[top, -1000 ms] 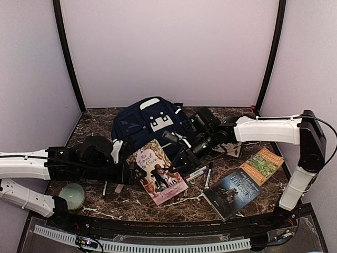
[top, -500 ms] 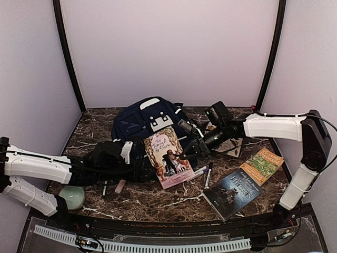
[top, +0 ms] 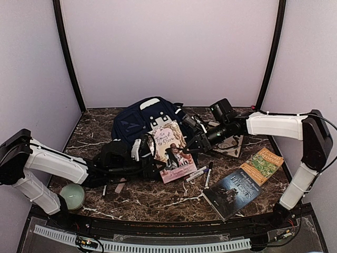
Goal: Pack the student bag
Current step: Pass from the right arm to the left
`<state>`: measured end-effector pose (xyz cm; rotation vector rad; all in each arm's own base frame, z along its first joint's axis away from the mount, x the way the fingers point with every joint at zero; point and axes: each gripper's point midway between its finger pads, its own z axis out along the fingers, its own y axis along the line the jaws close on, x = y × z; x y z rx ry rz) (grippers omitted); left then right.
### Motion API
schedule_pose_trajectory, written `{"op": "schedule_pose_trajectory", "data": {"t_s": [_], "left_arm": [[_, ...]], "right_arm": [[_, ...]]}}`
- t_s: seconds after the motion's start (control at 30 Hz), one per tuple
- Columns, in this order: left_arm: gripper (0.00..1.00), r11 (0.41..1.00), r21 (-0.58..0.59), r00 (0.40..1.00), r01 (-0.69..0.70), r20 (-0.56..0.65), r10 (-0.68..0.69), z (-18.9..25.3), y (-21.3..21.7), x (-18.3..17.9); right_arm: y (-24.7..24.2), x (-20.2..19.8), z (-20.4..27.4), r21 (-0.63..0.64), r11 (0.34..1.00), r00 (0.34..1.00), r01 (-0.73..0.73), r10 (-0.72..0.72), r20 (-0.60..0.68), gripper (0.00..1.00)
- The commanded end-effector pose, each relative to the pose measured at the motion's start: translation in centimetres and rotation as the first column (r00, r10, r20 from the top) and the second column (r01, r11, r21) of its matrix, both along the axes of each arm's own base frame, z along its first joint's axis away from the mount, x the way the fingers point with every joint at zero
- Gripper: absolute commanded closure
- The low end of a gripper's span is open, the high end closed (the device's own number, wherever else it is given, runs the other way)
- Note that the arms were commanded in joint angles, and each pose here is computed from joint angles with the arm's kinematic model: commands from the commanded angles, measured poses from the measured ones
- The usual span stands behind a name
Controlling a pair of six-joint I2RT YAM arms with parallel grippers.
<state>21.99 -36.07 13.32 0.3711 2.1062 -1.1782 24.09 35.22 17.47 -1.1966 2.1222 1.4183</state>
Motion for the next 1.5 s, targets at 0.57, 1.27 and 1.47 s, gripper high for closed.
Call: {"op": "schedule_pose_trajectory", "data": {"t_s": [0.57,1.27,1.47], "left_arm": [[0.6,0.98,-0.189,0.997,0.065,-0.016,-0.069,2.5,-3.9,0.9],[1.0,0.949,-0.208,0.96,0.236,0.202,-0.195,11.6,-1.7,0.1],[1.0,0.937,-0.212,0.948,0.276,0.222,-0.229,12.4,-1.8,0.0]], "right_arm": [[-0.8,1.4,-3.0,-0.03,0.998,0.998,0.048,-0.049,-0.039,1.0],[-1.5,2.0,3.4,0.19,0.98,0.998,-0.052,0.057,-0.02,0.13],[-1.0,0.0,4.2,0.267,0.954,0.985,-0.132,0.156,-0.069,0.15]]}}
